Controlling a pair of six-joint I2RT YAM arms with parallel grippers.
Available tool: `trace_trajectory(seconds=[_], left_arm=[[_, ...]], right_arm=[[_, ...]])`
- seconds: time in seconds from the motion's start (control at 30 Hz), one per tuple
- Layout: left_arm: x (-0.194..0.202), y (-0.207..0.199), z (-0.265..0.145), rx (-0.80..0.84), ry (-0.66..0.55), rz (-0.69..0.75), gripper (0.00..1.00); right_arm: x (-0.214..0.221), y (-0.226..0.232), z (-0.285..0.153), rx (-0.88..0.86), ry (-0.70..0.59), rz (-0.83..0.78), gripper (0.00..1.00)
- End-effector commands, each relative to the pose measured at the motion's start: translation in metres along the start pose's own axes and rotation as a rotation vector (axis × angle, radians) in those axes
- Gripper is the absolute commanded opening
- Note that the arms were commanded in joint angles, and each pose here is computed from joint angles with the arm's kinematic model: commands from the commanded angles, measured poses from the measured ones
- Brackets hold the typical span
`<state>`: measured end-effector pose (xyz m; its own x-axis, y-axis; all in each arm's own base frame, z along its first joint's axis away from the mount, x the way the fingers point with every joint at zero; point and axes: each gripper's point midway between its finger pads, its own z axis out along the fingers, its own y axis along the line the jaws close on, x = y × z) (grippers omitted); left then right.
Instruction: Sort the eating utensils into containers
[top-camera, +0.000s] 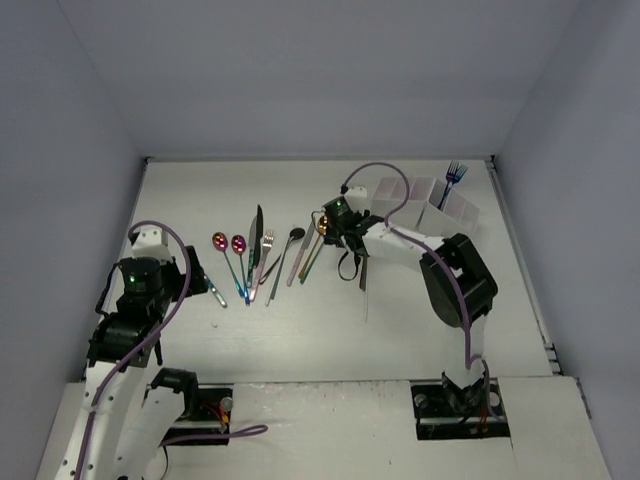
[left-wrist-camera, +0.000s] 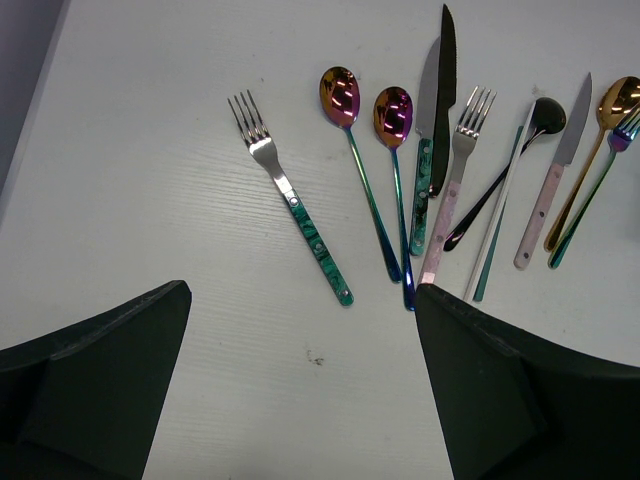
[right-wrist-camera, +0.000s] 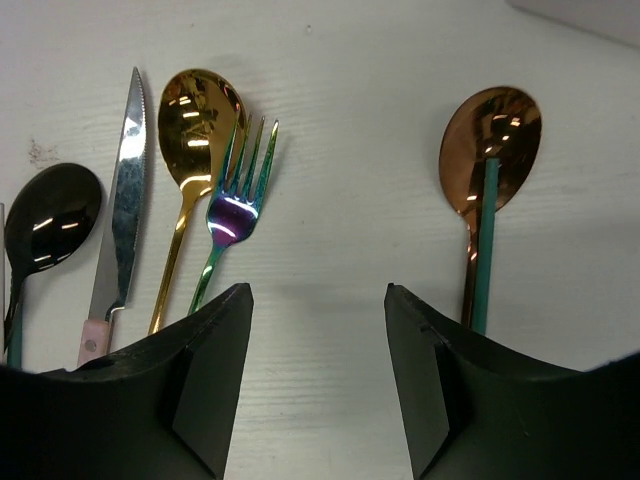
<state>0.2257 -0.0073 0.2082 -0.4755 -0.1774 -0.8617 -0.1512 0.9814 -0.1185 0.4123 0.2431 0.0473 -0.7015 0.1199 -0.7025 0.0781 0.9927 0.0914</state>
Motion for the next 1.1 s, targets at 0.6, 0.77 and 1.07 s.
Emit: trace_trajectory(seconds=[0.6,0.77,1.07], left_arm=[[-0.018,-0.007,0.001,0.027,-0.051,0.000,0.93],[-0.019,-0.007,0.000,0.026,-0.057,0.001,0.93],[-0.019,-0.007,0.000,0.024,-0.056,0.001,0.93]], right_arm=[[0.007,0.037,0.030,0.036,-0.043,0.088,0.45],[0.017,0.023,0.026,0.059,-0.024,0.059,0.35],[0.013,0.001,0.006,0.069,-0.032,-0.027,0.27]])
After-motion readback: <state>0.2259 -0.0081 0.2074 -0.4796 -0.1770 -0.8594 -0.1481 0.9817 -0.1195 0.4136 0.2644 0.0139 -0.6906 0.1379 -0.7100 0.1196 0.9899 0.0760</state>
